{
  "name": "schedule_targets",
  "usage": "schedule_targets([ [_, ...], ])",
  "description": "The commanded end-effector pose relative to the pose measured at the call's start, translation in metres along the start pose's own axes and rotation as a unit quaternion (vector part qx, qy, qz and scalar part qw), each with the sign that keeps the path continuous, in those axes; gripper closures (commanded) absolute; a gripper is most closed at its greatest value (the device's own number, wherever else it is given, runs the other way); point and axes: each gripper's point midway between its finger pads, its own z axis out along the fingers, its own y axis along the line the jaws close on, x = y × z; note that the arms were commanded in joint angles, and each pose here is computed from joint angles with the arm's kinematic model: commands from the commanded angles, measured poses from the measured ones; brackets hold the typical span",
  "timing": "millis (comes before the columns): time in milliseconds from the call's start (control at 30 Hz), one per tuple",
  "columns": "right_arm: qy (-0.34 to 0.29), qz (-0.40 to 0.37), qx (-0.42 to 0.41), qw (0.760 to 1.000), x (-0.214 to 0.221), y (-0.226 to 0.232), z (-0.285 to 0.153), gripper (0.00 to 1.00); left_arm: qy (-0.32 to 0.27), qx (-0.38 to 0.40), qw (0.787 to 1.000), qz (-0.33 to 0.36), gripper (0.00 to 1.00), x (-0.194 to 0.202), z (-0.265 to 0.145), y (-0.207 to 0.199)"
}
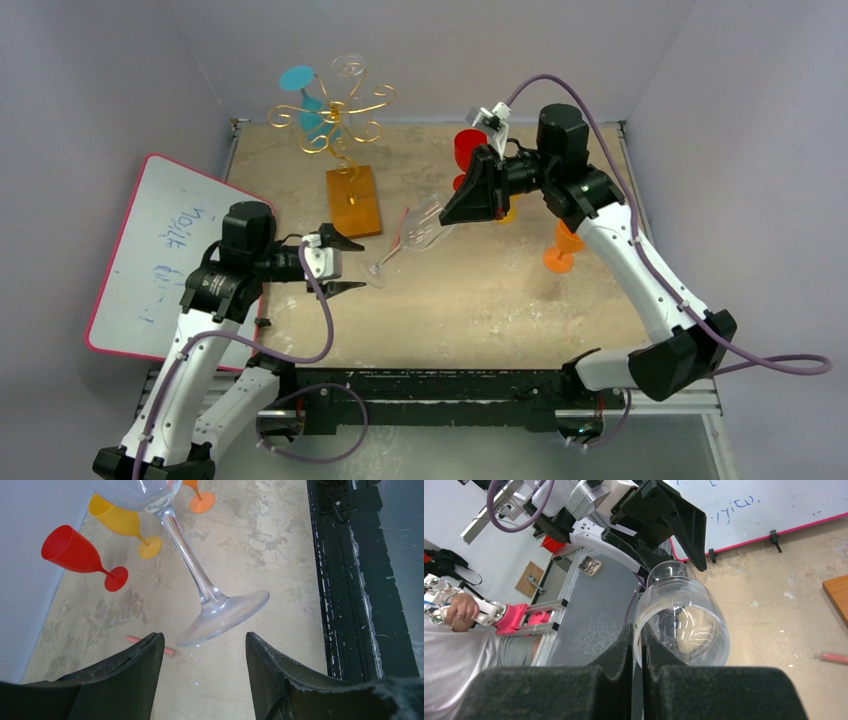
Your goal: Place the wine glass upside down on the wine glass rack
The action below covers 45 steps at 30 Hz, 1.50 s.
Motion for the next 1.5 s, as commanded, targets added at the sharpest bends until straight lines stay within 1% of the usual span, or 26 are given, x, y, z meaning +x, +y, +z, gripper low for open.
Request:
schedule_targets([
  [0, -0.005, -0.046, -0.033, 0.998, -0.018, 0.02, 0.004, 1.0, -0.036, 0.017, 0.998, 0.046, 0.42, -0.025, 0.0, 0.002],
  [100, -0.006, -0.032, -0.036, 0.999, -0.016, 0.019, 0.006, 1.0, -0.032, 0.024, 0.998, 0.057, 0.44, -0.025, -0.001, 0.001],
  [133, -0.005, -0.03, -0.036, 0.999, -0.016, 0.017, 0.007, 1.0, -0.041, 0.032, 0.997, 0.059, 0.45, -0.028, 0.0, -0.001],
  [233, -0.006, -0.023, -0.035, 0.999, -0.017, 0.014, 0.009, 1.0, -0.046, 0.04, 0.996, 0.062, 0.5, -0.029, 0.0, -0.003],
  [367, -0.006, -0.012, -0.033, 0.999, -0.018, 0.008, 0.011, 1.0, -0.047, 0.045, 0.996, 0.064, 0.61, -0.03, -0.001, -0.007],
  [433, -0.006, -0.002, -0.029, 1.0, -0.018, 0.0, 0.013, 1.0, -0.049, 0.046, 0.996, 0.066, 0.69, -0.032, -0.002, -0.009],
  [500, -0.006, 0.005, -0.026, 1.0, -0.017, -0.006, 0.015, 1.0, -0.048, 0.045, 0.995, 0.069, 0.82, -0.032, -0.002, -0.009],
  [600, -0.005, 0.013, -0.02, 1.0, -0.016, -0.013, 0.016, 1.0, -0.046, 0.043, 0.996, 0.071, 0.98, -0.032, -0.003, -0.009],
  [633, -0.006, 0.015, -0.016, 1.0, -0.016, -0.016, 0.017, 1.0, -0.047, 0.044, 0.995, 0.072, 1.0, -0.033, -0.004, -0.01],
  [733, -0.013, 0.019, -0.001, 1.0, -0.018, -0.023, 0.018, 0.99, -0.042, 0.036, 0.996, 0.072, 1.0, -0.035, -0.005, -0.007],
  [800, -0.021, 0.018, 0.015, 1.0, -0.021, -0.028, 0.018, 0.9, -0.044, 0.032, 0.997, 0.061, 1.0, -0.039, -0.006, -0.004],
  [833, -0.025, 0.017, 0.021, 0.999, -0.022, -0.03, 0.018, 0.82, -0.044, 0.031, 0.997, 0.059, 1.0, -0.04, -0.006, -0.003],
  [933, -0.036, 0.023, 0.036, 0.998, -0.022, -0.036, 0.017, 0.65, -0.04, 0.022, 0.997, 0.061, 1.0, -0.04, -0.006, 0.001],
  [1000, -0.043, 0.02, 0.048, 0.998, -0.023, -0.041, 0.018, 0.51, -0.033, 0.014, 0.998, 0.059, 1.0, -0.039, -0.007, 0.004],
  [1100, -0.057, 0.013, 0.086, 0.995, -0.029, -0.052, 0.015, 0.42, -0.024, 0.0, 0.998, 0.056, 1.0, -0.039, -0.009, 0.007],
  [1200, -0.071, 0.001, 0.103, 0.992, -0.04, -0.05, 0.012, 0.33, -0.027, -0.01, 0.998, 0.055, 1.0, -0.043, -0.011, 0.008],
  [1333, -0.104, -0.005, 0.154, 0.983, -0.055, -0.058, 0.002, 0.21, -0.027, -0.012, 0.998, 0.051, 1.0, -0.043, -0.013, 0.006],
  [1433, -0.127, 0.008, 0.19, 0.974, -0.06, -0.07, -0.008, 0.04, -0.023, -0.019, 0.999, 0.036, 1.0, -0.039, -0.012, 0.007],
  [1467, -0.132, 0.013, 0.197, 0.971, -0.061, -0.071, -0.011, 0.0, -0.021, -0.026, 0.999, 0.03, 1.0, -0.038, -0.012, 0.01],
])
